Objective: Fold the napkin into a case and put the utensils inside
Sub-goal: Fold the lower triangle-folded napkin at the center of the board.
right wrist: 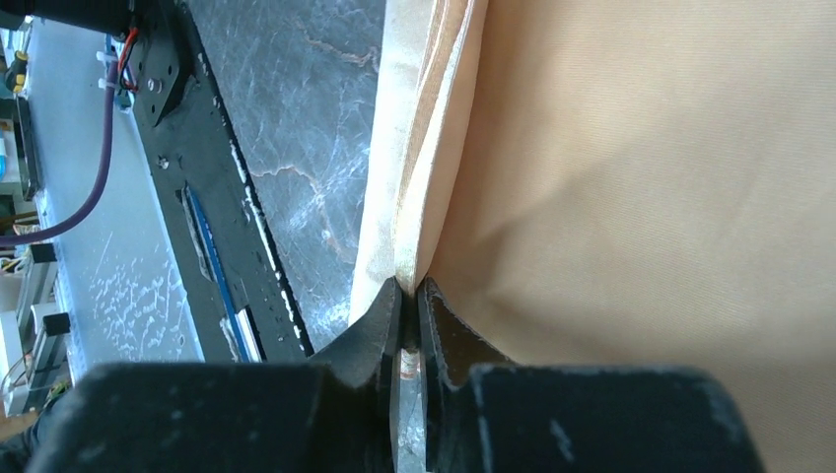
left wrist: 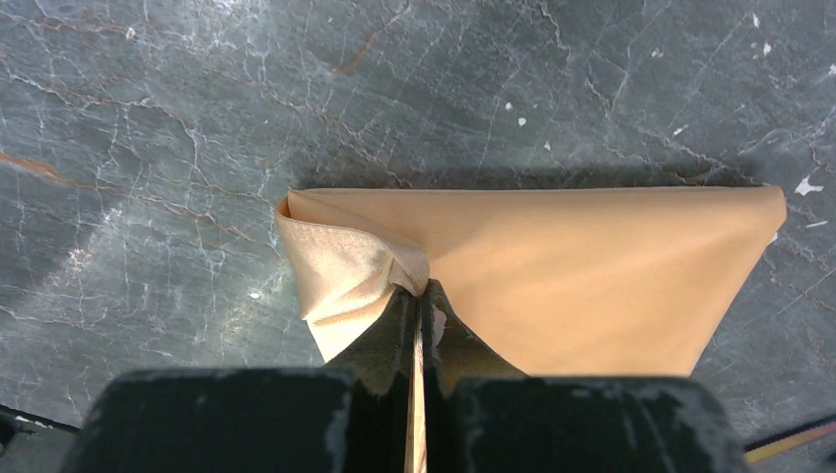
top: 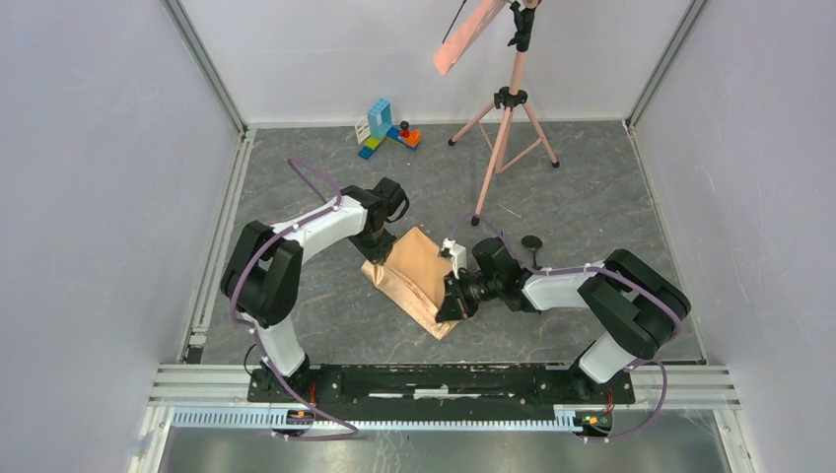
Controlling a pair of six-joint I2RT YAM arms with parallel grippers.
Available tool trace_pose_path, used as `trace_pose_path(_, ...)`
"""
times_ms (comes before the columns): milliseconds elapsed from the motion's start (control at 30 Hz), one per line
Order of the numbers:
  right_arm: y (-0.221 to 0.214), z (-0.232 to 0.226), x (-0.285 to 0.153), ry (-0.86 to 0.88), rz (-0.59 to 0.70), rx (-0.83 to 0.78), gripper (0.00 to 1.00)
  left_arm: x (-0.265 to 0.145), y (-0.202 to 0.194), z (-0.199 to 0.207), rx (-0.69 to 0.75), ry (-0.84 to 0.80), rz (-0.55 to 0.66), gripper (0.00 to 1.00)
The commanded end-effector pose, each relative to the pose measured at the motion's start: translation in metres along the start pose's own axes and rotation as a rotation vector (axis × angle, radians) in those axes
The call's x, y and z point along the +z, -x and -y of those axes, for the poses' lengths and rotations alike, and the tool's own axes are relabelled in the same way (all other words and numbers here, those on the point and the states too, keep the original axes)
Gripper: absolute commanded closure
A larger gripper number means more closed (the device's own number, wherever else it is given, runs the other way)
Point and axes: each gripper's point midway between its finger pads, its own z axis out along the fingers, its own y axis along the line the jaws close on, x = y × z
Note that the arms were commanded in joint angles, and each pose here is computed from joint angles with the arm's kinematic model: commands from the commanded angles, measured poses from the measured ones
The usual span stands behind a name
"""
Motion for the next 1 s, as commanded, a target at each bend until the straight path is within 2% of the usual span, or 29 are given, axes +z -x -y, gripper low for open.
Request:
trace_pose_path(0,0.023,0.006,0.000,-0.020,0.044,-0.025,0.85,0.001,0.014,0.011,0.014,-0.021,0.036,0.98)
trace_pose_path(200,0.033,0.014,-0.002,-0.068,0.062,-0.027,0.70,0.006,0.011,0.016,0.026,-0.028,0.019,0.98)
trace_pose_path(367,0.046,0.015,-0.005,-0.096,0.098,-0.027,0.48,0.006,0.008,0.017,0.042,-0.035,0.007,0.98)
trace_pose_path(533,0.046,0.023,-0.003,-0.134,0.091,-0.026,0.46,0.003,0.009,0.019,0.050,-0.047,0.007,0.98)
trace_pose_path(700,0.041,0.023,-0.002,-0.137,0.095,-0.024,0.51,0.003,0.011,0.022,0.059,-0.056,0.012,0.98)
trace_pose_path(967,0.039,0.024,-0.001,-0.155,0.106,-0.020,0.90,-0.002,0.010,0.035,0.101,-0.105,0.006,0.98)
